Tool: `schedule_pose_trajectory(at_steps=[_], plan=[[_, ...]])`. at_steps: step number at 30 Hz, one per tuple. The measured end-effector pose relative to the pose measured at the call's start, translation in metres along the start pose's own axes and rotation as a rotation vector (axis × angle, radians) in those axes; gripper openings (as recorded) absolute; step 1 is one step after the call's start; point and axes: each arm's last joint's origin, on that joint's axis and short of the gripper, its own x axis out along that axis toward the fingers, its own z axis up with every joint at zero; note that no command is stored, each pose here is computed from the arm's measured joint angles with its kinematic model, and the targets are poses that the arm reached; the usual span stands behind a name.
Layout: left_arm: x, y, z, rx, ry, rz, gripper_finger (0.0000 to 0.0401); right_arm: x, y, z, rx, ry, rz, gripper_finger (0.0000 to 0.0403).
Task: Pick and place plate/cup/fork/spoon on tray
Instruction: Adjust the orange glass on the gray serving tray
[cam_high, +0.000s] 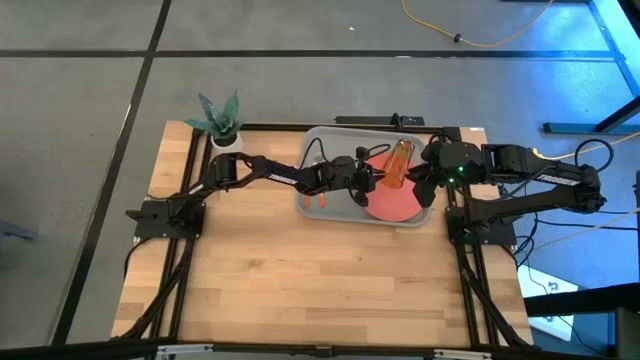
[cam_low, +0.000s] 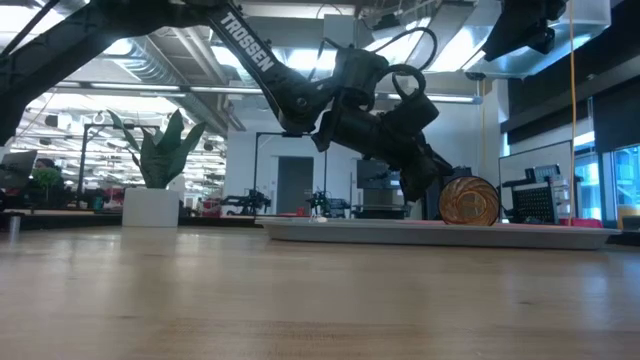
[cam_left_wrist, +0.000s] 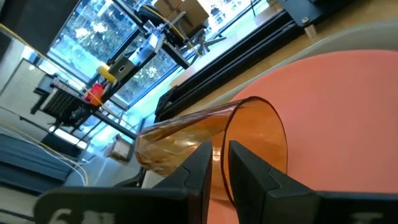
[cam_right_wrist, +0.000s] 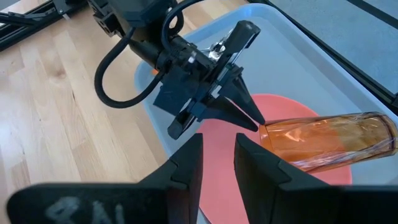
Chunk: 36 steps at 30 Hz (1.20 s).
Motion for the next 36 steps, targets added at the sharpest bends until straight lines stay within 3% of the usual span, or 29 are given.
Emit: schedule_pose_trajectory(at_steps=[9,13,19,30,36], plan=[[0.000,0.003,-0.002,-0.041,-0.004,-0.006,0.0045,0.000,0.000,0.000,-0.001,0.000,0.000,0.0090],[0.000,-0.003,-0.005,-0.022,0.012,-0.075,0.0045,0.000,0.000,0.000,-0.001,0.000,0.000,0.0091],[-0.001,-0.003,0.004,0.004,-0.027,-0.012,0.0045,0.000,0.000,0.000,0.000,0.000,0.000,0.0090],[-0.001,-0.002,0.003,0.005,-0.025,-0.008,0.0045,0.000,0.000,0.000,0.000,0.000,0.000,0.0091],[0.015,-0.014,-0.010,0.022,-0.001,-0.022,0.0045,0.000,0.000,0.001,0.001,-0.009,0.004,0.0090]])
